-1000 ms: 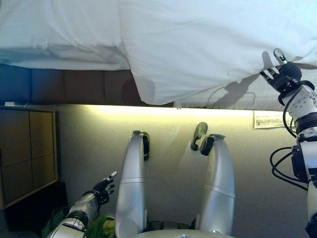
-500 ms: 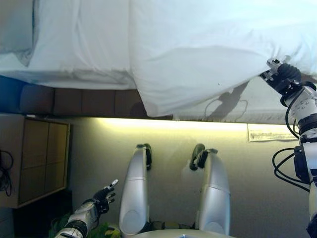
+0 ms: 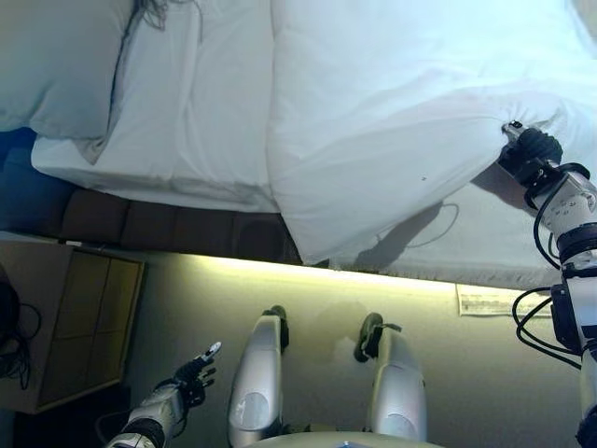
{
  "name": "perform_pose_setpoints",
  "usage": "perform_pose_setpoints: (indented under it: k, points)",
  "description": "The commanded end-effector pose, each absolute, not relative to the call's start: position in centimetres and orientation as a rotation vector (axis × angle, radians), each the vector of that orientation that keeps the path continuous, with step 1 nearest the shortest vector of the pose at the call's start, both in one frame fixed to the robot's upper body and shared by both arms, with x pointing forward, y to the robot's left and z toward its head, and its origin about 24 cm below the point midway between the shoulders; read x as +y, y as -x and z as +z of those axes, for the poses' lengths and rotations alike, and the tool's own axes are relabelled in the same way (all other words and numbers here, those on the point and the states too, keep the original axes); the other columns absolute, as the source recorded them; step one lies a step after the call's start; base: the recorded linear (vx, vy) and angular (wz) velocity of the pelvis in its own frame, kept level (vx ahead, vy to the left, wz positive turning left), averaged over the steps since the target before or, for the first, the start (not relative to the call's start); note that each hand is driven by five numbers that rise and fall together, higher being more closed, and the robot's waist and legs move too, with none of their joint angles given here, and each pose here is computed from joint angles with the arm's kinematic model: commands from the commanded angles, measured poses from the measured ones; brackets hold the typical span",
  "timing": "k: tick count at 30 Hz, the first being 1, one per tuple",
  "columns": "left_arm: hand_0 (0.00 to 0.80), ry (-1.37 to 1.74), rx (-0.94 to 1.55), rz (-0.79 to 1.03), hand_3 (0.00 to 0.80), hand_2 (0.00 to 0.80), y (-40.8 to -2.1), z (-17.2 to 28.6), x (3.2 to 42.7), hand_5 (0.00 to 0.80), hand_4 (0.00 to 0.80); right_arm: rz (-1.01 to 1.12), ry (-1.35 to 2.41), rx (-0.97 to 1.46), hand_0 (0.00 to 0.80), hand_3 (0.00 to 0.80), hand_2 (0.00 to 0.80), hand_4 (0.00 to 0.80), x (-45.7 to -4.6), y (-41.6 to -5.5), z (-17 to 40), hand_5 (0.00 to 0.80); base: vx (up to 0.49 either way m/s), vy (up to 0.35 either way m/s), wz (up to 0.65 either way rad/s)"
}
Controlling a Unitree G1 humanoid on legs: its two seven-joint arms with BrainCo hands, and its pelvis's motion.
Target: Make the bed neatly
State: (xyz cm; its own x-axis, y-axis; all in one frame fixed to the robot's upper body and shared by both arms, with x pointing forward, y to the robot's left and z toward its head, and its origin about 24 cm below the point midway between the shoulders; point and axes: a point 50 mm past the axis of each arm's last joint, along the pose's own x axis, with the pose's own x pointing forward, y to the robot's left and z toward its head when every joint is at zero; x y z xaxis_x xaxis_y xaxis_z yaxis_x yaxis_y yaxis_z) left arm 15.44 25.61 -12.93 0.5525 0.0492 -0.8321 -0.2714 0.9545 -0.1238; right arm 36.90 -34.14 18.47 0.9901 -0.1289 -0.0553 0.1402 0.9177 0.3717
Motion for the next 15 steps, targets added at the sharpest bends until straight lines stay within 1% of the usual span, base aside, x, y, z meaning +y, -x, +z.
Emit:
perform_pose_setpoints:
  k: [1, 5, 6, 8, 9, 10, 12, 15]
  points:
    - [0.000, 0.237, 0.834, 0.301, 0.000, 0.000, -16.9, -10.6, 29.7, 0.000, 0.000, -0.035, -0.451, -0.128, 0.800, 0.800, 0.800, 0.800, -33.7, -37.0, 20.6, 0.800, 0.100, -0.003, 0.04]
    - [0.000, 0.260, 0.549, 0.337, 0.000, 0.000, -23.1, -4.9, 31.8, 0.000, 0.000, 0.009, -0.454, -0.066, 0.800, 0.800, 0.800, 0.800, -32.3, -37.4, 18.6, 0.800, 0.086, -0.013, 0.02]
    - [0.000, 0.268, 0.521, 0.340, 0.000, 0.000, -23.8, -4.2, 31.9, 0.000, 0.000, 0.013, -0.455, -0.061, 0.800, 0.800, 0.800, 0.800, -32.2, -37.4, 18.4, 0.800, 0.077, -0.022, 0.02]
    - [0.000, 0.309, 0.325, 0.359, 0.000, 0.000, -27.5, -0.2, 31.5, 0.000, 0.000, 0.040, -0.464, -0.020, 0.800, 0.800, 0.800, 0.800, -31.3, -37.6, 17.0, 0.800, 0.094, -0.041, 0.03]
    - [0.000, 0.323, 0.289, 0.356, 0.000, 0.000, -28.2, 0.5, 31.3, 0.000, 0.000, 0.045, -0.469, -0.012, 0.800, 0.800, 0.800, 0.800, -31.1, -37.6, 16.8, 0.800, 0.119, -0.069, 0.01]
    - [0.000, 0.361, 0.205, 0.340, 0.000, 0.000, -29.9, 2.0, 30.1, 0.000, 0.000, 0.061, -0.482, 0.017, 0.800, 0.800, 0.800, 0.800, -30.2, -37.8, 16.0, 0.800, 0.113, -0.073, 0.00]
    - [0.000, 0.456, 0.148, 0.286, 0.000, 0.000, -31.5, 3.0, 28.2, 0.000, 0.000, 0.083, -0.489, 0.051, 0.800, 0.800, 0.800, 0.800, -29.4, -38.0, 15.2, 0.800, 0.041, -0.072, -0.03]
    - [0.000, 0.601, 0.168, 0.174, 0.000, 0.000, -32.7, 2.8, 24.4, 0.000, 0.000, 0.117, -0.499, 0.105, 0.800, 0.800, 0.800, 0.800, -27.6, -38.3, 13.9, 0.800, 0.096, -0.059, -0.03]
